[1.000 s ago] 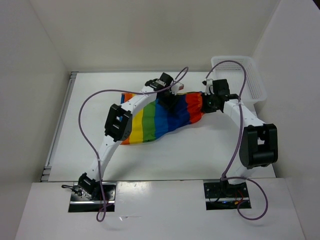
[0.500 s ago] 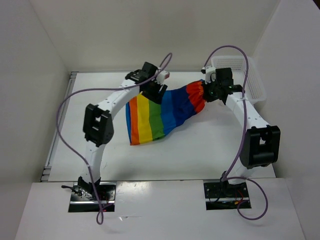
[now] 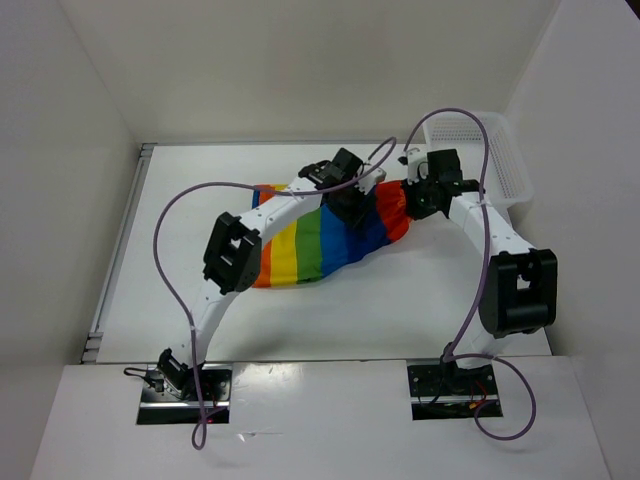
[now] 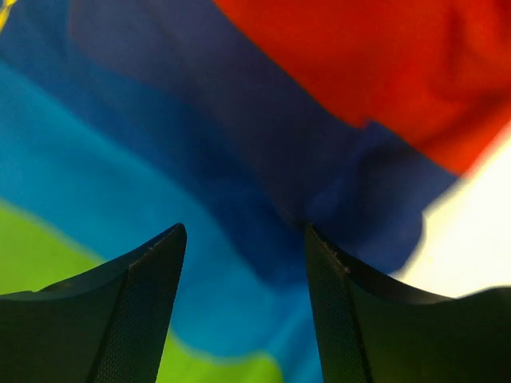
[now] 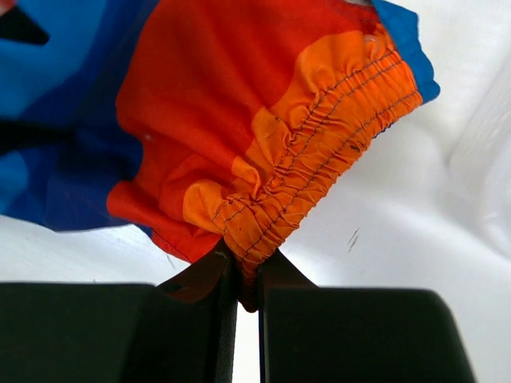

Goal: Fold and stack the shorts
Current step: Fold the shorts

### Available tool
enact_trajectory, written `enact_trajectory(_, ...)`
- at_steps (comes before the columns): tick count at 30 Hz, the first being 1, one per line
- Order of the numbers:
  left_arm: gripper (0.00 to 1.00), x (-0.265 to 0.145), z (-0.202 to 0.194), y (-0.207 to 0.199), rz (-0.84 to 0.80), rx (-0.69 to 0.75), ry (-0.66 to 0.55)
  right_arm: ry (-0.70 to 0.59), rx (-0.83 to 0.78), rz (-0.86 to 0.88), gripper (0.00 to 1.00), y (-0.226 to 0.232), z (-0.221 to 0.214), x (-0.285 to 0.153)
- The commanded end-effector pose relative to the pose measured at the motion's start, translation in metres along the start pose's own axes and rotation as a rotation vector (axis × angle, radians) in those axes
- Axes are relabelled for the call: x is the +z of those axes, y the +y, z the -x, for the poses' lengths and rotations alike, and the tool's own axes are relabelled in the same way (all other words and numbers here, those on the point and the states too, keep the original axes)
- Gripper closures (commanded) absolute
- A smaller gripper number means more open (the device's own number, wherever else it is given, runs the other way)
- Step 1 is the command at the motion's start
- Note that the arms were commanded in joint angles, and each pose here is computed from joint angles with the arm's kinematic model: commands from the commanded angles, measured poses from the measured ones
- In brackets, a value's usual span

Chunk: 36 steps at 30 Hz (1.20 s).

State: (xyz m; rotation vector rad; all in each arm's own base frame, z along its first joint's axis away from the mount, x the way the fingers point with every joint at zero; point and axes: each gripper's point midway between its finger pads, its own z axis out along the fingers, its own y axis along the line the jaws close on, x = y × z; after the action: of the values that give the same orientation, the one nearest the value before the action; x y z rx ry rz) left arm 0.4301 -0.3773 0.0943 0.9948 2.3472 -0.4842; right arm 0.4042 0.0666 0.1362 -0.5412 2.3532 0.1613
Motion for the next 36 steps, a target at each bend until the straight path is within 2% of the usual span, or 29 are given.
enact_trajectory(1,0.33,0.007,-0.007,0.002,-0.058,-0.023,0.031,-0.041,-0.023,-0.015,1.00,0.001,0.005,-0.017)
enact_trajectory(3,0.35,0.026,-0.043,-0.010,-0.087,-0.031,0.126,-0.039,-0.022,-0.024,1.00,-0.001,0.004,-0.017)
enact_trajectory(5,0.36,0.035,-0.064,-0.012,-0.103,-0.043,0.170,-0.056,-0.017,-0.029,1.00,-0.002,0.010,-0.018)
enact_trajectory(8,0.36,0.029,-0.077,-0.018,-0.124,-0.049,0.186,-0.072,-0.011,-0.044,1.00,-0.005,0.017,-0.020)
enact_trajectory(14,0.36,-0.019,-0.036,-0.022,-0.103,-0.017,0.064,-0.073,-0.020,-0.075,1.00,-0.012,0.021,-0.017)
enact_trajectory(17,0.34,-0.040,-0.027,-0.028,-0.113,-0.009,0.029,-0.073,-0.020,-0.075,1.00,-0.012,0.021,-0.017)
enact_trajectory(23,0.34,-0.046,-0.042,-0.027,-0.100,-0.015,0.058,-0.073,-0.020,-0.075,1.00,-0.011,0.020,-0.018)
enact_trajectory(27,0.33,-0.072,-0.040,0.014,-0.007,-0.069,0.036,-0.079,-0.031,-0.087,1.00,-0.013,0.021,-0.021)
enact_trajectory(29,0.32,-0.088,-0.049,0.055,0.126,-0.113,0.043,-0.078,-0.060,-0.088,1.00,-0.015,0.021,-0.022)
enact_trajectory(32,0.33,-0.096,-0.103,0.111,0.279,-0.205,0.150,-0.087,-0.093,-0.102,1.00,-0.019,0.029,-0.023)
enact_trajectory(33,0.33,-0.101,-0.112,0.120,0.292,-0.228,0.155,-0.100,-0.114,-0.107,1.00,-0.021,0.035,-0.026)
enact_trajectory(34,0.33,-0.094,-0.142,0.127,0.297,-0.263,0.207,-0.097,-0.123,-0.118,1.00,-0.024,0.035,-0.026)
enact_trajectory(36,0.33,-0.099,-0.162,0.141,0.269,-0.332,0.205,-0.113,-0.135,-0.124,1.00,-0.026,0.044,-0.028)
